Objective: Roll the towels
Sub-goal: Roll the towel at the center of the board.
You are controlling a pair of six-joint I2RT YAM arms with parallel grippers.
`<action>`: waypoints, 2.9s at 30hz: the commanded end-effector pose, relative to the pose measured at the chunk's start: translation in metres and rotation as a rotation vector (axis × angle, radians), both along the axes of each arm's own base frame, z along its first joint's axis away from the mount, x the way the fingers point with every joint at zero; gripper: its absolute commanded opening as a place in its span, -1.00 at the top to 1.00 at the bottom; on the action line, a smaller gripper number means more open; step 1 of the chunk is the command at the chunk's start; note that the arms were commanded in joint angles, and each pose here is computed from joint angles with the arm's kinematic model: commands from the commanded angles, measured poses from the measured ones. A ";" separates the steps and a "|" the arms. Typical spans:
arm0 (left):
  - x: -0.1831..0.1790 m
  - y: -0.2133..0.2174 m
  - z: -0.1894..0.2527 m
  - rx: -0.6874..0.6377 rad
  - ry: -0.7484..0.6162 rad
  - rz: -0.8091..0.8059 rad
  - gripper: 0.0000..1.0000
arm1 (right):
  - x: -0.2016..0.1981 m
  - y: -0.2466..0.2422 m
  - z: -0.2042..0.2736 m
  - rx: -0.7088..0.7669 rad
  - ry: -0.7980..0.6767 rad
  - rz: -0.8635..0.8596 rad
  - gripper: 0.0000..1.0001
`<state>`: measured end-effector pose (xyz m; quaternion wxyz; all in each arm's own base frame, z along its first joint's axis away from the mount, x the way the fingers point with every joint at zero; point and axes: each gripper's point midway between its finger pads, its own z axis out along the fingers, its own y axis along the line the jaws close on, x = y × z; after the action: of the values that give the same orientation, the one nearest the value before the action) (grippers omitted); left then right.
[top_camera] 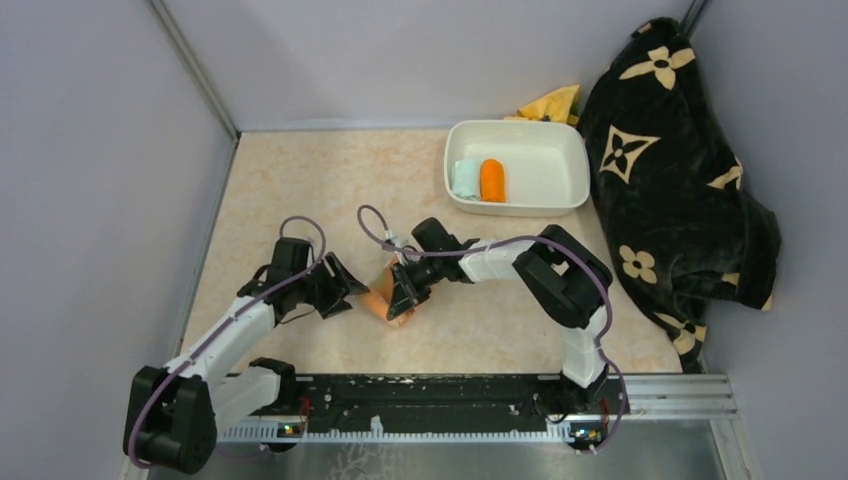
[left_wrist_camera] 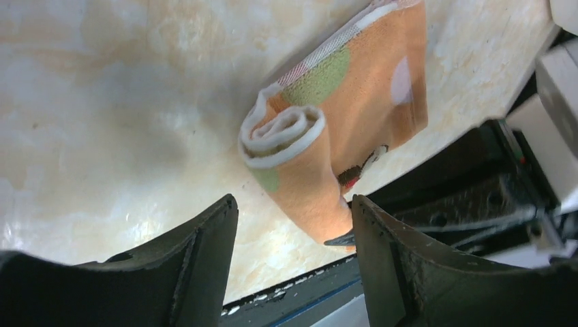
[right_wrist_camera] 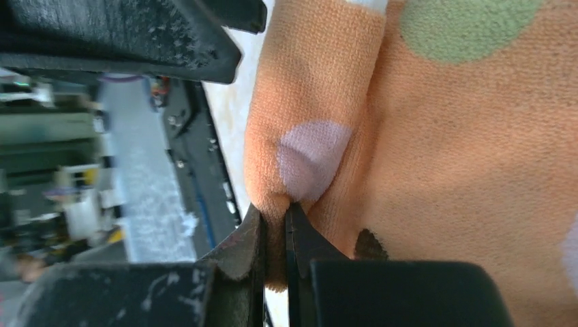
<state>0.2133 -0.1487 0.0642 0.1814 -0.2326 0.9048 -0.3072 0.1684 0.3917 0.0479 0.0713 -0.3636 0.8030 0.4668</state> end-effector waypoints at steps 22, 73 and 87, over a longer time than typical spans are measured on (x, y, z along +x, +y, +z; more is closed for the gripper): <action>0.012 -0.007 -0.047 0.016 0.131 0.004 -0.18 | 0.030 -0.034 -0.012 -0.001 0.268 -0.282 0.54; 0.005 0.014 -0.006 0.111 0.031 0.012 -0.42 | -0.042 -0.011 -0.002 -0.122 -0.165 0.160 0.84; -0.018 -0.003 0.001 -0.022 0.057 -0.010 -0.40 | -0.004 -0.013 -0.015 -0.049 0.395 -0.027 0.88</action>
<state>0.1996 -0.1439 0.0703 0.1711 -0.2348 0.9109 -0.2929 0.1581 0.3784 0.0331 -0.0423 -0.3191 0.8119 0.4870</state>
